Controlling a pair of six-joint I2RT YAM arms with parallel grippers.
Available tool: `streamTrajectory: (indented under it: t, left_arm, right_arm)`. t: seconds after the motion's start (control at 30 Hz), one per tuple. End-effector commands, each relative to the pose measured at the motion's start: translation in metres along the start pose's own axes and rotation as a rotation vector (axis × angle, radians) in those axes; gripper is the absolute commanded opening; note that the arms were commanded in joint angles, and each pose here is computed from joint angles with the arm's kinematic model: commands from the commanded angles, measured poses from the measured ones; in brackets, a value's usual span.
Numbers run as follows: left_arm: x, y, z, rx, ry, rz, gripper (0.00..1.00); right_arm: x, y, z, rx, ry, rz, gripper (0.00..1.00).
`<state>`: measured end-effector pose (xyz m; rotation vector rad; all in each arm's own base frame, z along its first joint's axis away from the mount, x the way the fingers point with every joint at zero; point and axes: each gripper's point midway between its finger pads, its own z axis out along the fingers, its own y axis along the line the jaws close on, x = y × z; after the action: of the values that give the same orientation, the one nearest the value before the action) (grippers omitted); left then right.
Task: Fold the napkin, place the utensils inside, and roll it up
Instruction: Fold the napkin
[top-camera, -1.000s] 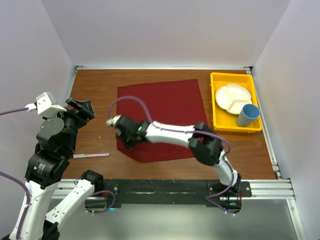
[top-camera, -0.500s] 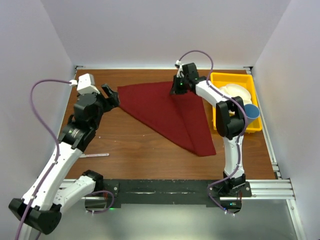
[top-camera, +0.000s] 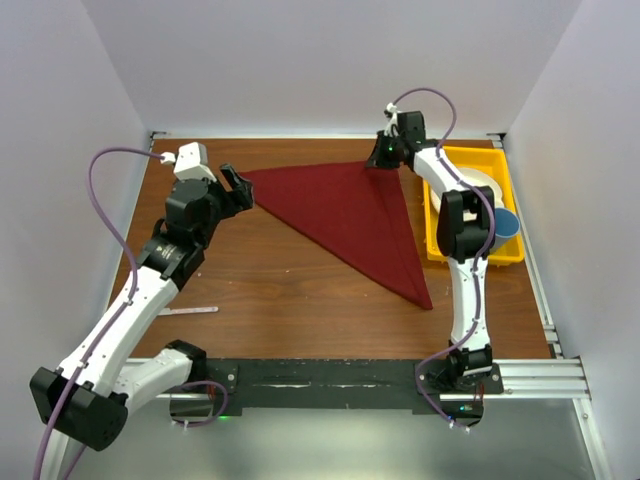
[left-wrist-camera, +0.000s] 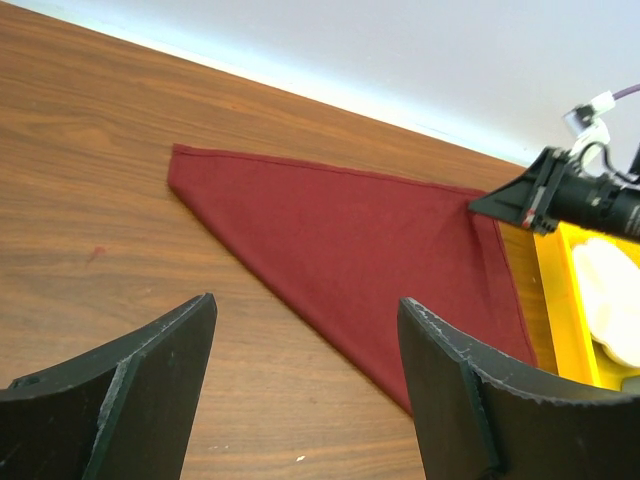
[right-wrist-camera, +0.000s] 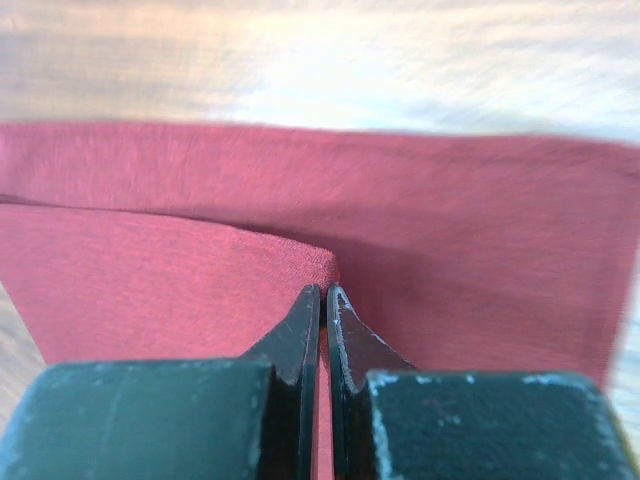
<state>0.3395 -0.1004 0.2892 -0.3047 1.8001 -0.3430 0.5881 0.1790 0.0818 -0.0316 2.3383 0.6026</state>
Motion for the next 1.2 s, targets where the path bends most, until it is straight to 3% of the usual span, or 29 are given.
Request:
streamTrajectory:
  t: [0.0,0.67,1.17]
  left_arm:
    - [-0.008,-0.012,0.007,0.052,-0.032,-0.004,0.78]
    - [0.007,-0.018,0.017,0.080,0.021,-0.002,0.79]
    - [0.012,-0.021,0.019,0.096,0.037,-0.011,0.79]
  right_arm:
    - [-0.044,0.003,-0.015,-0.034,-0.111,0.003,0.00]
    - [-0.061,-0.054,-0.014,0.084,-0.188,0.063,0.00]
    - [-0.057,-0.073,-0.021,0.167,-0.221,0.093,0.00]
